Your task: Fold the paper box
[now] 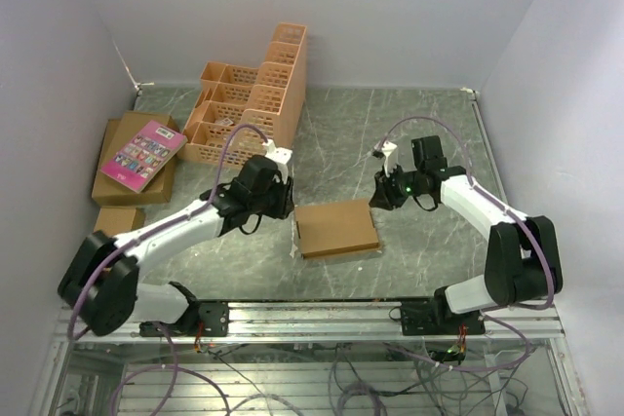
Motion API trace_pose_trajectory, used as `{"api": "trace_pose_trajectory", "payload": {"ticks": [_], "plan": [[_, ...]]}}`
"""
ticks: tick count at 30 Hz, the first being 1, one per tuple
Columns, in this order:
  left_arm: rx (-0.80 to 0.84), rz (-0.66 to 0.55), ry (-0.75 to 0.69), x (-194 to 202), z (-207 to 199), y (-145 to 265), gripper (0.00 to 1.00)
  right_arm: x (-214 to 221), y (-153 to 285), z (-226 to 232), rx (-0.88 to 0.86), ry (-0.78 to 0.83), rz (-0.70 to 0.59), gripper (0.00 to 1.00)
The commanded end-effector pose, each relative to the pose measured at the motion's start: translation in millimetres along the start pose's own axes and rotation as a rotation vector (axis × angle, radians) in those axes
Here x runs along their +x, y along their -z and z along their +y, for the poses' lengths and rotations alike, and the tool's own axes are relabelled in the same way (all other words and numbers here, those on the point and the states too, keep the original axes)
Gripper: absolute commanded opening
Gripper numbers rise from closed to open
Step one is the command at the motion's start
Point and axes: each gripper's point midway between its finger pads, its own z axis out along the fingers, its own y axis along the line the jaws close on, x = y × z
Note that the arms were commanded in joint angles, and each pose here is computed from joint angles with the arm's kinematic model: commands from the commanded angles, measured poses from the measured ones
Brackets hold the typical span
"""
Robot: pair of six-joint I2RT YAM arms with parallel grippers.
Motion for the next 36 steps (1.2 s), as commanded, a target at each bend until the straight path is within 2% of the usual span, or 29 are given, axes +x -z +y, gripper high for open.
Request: {"api": "trace_pose_trajectory", "payload": {"ticks": [1, 4, 6, 7, 9, 12, 18, 21, 24, 30, 32, 36], "plan": [[0.102, -0.072, -0.170, -22.7, -32.4, 35.0, 0.43, -21.5, -0.2, -0.3, -0.056, 0.076, -0.034, 0.25], [0.150, -0.150, -0.306, -45.1, -55.1, 56.0, 0.45, -29.2, 0.9, 1.7, -0.101, 0.085, -0.040, 0.26], [0.232, -0.217, -0.480, -49.7, -74.2, 69.2, 0.47, -36.2, 5.6, 6.1, -0.119, 0.116, -0.063, 0.27], [0.307, -0.250, -0.583, -42.6, -88.0, 78.9, 0.52, -38.2, 7.4, 6.4, -0.117, 0.124, -0.071, 0.28], [0.399, -0.311, -0.761, -28.8, -100.1, 87.3, 0.64, -40.4, 11.4, 7.7, -0.120, 0.130, -0.093, 0.31], [0.468, -0.408, -0.954, -10.1, -100.8, 96.6, 0.99, -40.5, 18.6, 14.7, -0.156, 0.134, -0.120, 0.33], [0.483, -0.374, -1.157, 27.3, -90.6, 87.9, 0.99, -39.6, 28.8, 33.8, -0.233, 0.198, -0.167, 0.46], [0.478, -0.382, -1.234, 35.8, -95.6, 80.8, 1.00, -40.5, 28.7, 36.6, -0.244, 0.192, -0.181, 0.46], [0.406, -0.321, -1.313, 47.7, -90.2, 64.1, 0.99, -38.5, 27.3, 37.8, -0.264, 0.174, -0.173, 0.47], [0.363, -0.304, -1.359, 55.4, -92.1, 43.4, 0.99, -33.0, 23.0, 36.1, -0.275, 0.150, -0.156, 0.46], [0.360, -0.256, -1.346, 60.9, -90.1, 35.5, 0.98, -31.0, 22.2, 37.1, -0.279, 0.144, -0.154, 0.46], [0.368, -0.242, -1.318, 68.8, -92.4, 26.7, 0.98, -29.3, 22.4, 39.1, -0.283, 0.142, -0.157, 0.46]]}}
